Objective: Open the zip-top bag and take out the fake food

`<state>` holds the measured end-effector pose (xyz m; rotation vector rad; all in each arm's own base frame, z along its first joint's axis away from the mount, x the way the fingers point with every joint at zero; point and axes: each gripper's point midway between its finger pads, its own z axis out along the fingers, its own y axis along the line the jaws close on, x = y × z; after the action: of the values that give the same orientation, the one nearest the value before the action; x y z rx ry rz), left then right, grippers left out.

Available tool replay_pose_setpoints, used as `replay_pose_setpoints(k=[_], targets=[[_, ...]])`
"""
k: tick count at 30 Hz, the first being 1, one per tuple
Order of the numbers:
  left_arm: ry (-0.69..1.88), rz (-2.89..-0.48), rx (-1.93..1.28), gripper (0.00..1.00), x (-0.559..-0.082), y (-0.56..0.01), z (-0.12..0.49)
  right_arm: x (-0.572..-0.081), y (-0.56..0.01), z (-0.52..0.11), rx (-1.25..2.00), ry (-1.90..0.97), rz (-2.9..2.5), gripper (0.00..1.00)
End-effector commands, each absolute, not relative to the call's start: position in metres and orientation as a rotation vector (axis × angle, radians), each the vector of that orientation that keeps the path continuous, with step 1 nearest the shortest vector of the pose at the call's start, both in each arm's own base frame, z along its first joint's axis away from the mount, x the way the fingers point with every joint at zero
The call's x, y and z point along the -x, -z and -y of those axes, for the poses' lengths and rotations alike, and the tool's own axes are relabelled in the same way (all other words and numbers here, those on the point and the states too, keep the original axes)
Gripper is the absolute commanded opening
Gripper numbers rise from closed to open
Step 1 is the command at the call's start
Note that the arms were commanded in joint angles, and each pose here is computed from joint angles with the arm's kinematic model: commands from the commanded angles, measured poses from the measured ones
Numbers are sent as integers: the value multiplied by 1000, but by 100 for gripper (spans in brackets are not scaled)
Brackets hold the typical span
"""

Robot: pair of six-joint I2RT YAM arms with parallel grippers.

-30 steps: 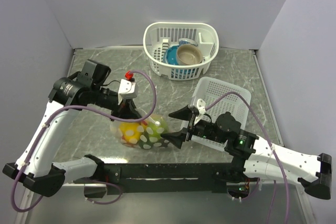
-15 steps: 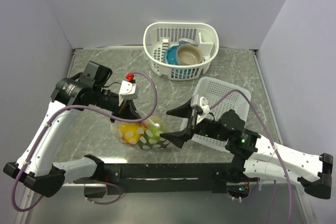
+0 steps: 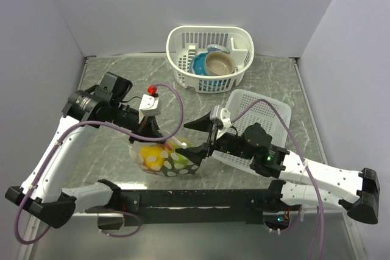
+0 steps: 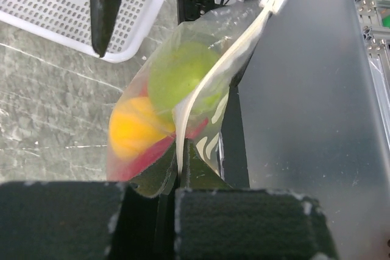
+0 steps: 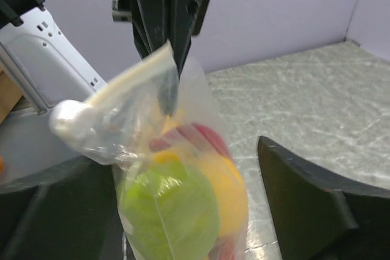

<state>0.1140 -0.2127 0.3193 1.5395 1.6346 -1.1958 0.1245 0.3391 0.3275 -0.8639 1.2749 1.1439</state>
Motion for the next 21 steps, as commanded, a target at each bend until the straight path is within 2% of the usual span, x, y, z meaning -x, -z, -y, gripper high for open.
replay_pose_setpoints(k=[1,2,3,5,6,8,9,11,12,13,14,15,16,21], targets=[[1283,-1594,-1542,3,-104,-325,217,-123,-380,-336,819,-1147,-1122,85],[1283,-1594,-1542,3,-104,-325,217,-119,-380,-338,840,-1159,-1113,80],[1281,-1594,-1541,3,-105,-326,217,-118,-380,-340,853,-1164,-1111,67],[1284,-1593,-1541,4,-105,-327,217,-117,-376,-347,888,-1176,-1127,48],[1283,-1594,-1541,4,-105,-327,217,-117,-370,-351,902,-1180,-1145,34],[1275,-1601,-1543,4,-106,-324,217,-114,-369,-354,920,-1196,-1145,23],[1278,-1610,-1543,6,-105,-322,216,-114,-368,-355,922,-1198,-1148,13],[1272,-1617,-1542,18,-105,-319,215,-115,-368,-355,919,-1192,-1152,7],[1273,-1623,-1535,35,-104,-318,215,-116,-370,-353,915,-1188,-1150,7],[1265,-1631,-1519,57,-107,-319,216,-116,-370,-353,917,-1182,-1149,6],[1254,-1641,-1506,71,-110,-319,216,-116,-370,-353,921,-1180,-1150,4],[1221,-1661,-1497,91,-115,-319,216,-116,-367,-353,932,-1177,-1160,1],[1199,-1660,-1489,99,-119,-321,217,-115,-368,-354,940,-1178,-1158,0],[1167,-1601,-1482,99,-132,-347,224,-108,-359,-366,1023,-1215,-1183,0]])
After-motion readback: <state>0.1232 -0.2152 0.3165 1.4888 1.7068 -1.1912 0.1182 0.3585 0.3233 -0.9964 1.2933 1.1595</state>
